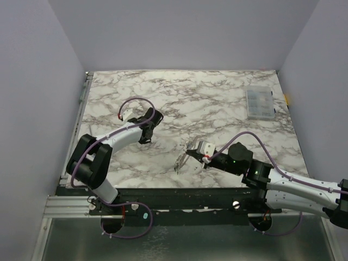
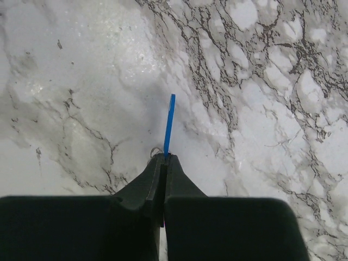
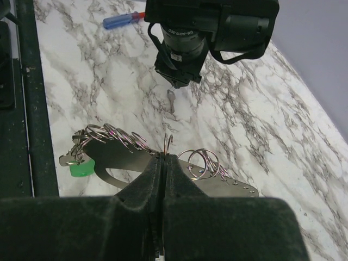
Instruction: Put the keys on the keyring
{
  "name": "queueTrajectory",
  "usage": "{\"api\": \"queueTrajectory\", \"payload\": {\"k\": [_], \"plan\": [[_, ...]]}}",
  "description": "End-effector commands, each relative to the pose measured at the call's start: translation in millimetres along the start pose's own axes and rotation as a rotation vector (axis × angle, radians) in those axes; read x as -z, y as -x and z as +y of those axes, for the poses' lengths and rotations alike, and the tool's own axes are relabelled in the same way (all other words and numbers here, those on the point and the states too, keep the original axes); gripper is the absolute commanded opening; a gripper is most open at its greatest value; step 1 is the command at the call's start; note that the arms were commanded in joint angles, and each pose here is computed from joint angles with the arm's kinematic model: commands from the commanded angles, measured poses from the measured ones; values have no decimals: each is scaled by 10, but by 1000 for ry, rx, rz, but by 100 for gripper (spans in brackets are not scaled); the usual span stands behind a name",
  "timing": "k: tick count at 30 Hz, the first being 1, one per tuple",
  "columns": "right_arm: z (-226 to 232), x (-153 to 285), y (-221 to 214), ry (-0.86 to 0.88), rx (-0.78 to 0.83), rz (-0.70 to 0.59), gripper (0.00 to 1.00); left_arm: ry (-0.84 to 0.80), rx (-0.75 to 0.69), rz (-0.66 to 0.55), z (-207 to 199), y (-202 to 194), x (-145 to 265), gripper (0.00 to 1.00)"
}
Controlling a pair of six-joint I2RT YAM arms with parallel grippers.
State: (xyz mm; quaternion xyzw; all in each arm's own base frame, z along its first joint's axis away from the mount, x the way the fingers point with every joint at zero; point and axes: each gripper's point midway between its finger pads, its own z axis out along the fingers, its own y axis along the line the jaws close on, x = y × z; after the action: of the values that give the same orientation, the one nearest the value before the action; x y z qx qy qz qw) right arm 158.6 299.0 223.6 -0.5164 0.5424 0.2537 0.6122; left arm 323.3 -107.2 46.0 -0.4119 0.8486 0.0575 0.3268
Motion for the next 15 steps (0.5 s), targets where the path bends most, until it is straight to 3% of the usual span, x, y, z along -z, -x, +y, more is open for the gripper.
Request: {"api": "queueTrajectory", "payload": {"k": [1, 15], "plan": [[-22, -22, 53, -19, 11, -27, 1, -86, -7, -40, -15, 129, 97, 0], [-2, -43, -17, -18, 27, -12, 1, -413, 20, -122, -112, 426, 601, 0]]}}
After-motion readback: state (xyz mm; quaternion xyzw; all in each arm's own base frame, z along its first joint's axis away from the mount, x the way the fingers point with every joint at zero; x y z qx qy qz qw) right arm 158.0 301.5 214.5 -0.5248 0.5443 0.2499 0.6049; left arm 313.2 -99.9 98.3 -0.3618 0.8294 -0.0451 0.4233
